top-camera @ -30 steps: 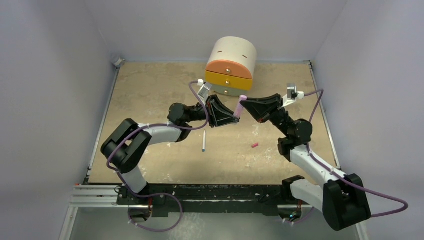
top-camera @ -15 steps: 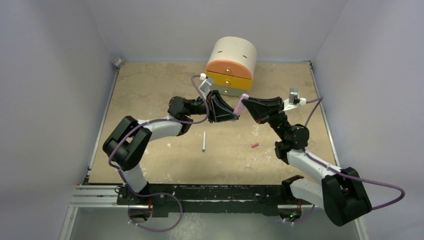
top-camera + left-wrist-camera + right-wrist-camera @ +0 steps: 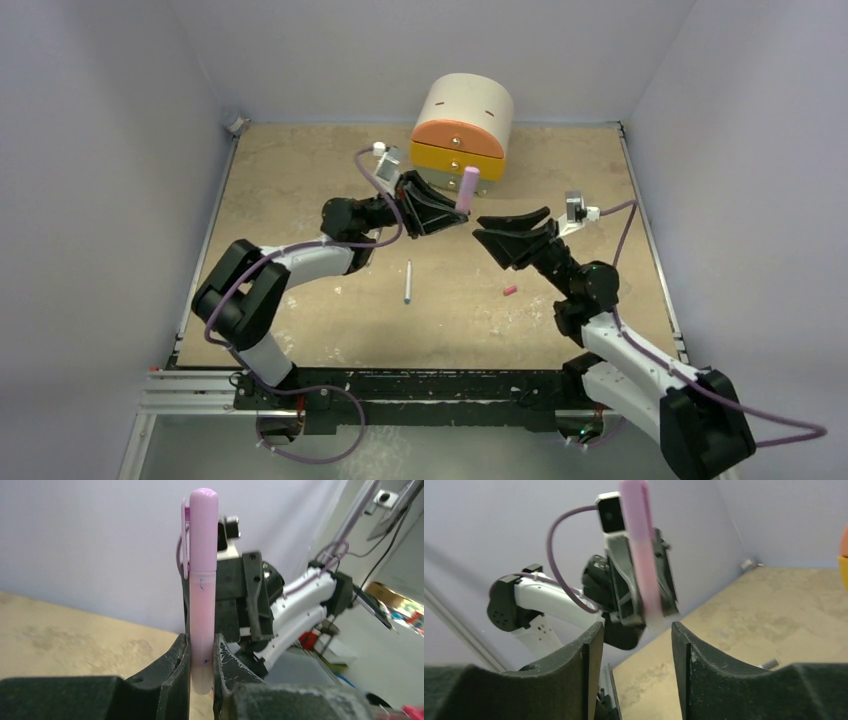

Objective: Insert the pens into the pen caps

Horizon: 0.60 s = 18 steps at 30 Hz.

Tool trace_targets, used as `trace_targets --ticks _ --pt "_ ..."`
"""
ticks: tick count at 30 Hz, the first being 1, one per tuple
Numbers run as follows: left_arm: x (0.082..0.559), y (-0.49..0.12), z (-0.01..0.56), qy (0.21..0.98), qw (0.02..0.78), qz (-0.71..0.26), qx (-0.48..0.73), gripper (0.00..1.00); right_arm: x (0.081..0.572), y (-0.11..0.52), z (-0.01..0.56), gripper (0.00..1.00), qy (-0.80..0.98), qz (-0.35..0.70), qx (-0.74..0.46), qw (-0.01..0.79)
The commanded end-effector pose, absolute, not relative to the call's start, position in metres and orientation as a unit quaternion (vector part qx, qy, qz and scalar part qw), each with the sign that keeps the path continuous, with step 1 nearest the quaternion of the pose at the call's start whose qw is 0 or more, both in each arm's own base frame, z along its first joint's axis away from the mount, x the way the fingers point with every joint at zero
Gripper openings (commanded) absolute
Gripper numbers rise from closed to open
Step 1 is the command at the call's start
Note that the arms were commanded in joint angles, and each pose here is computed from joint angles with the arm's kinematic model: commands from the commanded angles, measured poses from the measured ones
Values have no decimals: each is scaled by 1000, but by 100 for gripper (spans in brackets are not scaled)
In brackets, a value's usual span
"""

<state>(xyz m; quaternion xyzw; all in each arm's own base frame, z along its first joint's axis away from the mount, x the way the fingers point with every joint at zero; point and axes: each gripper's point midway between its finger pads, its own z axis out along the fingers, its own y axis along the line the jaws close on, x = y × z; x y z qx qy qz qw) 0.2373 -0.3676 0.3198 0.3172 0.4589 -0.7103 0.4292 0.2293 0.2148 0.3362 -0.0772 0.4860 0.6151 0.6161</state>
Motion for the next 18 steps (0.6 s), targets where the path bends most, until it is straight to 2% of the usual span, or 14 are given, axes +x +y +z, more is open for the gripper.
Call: trace_targets --ticks 1,5,7,10,13,16,18 --pt "242 -334 360 398 533 -700 259 0 227 199 336 56 515 596 -56 613" --pt "252 -332 310 469 513 -686 218 0 230 174 367 58 493 561 -25 664" --pt "282 -329 274 547 520 -633 171 0 234 172 366 59 502 547 -23 669" --pt "334 -306 209 688 535 -481 95 0 250 178 341 58 560 509 -37 653" --pt "361 -270 172 779 529 -332 53 0 259 180 317 58 598 487 -40 635" --pt "366 -241 146 848 482 -214 53 0 265 180 298 57 623 466 -43 627" --pt "358 -227 132 874 451 -175 51 0 271 179 288 57 639 448 -46 624"
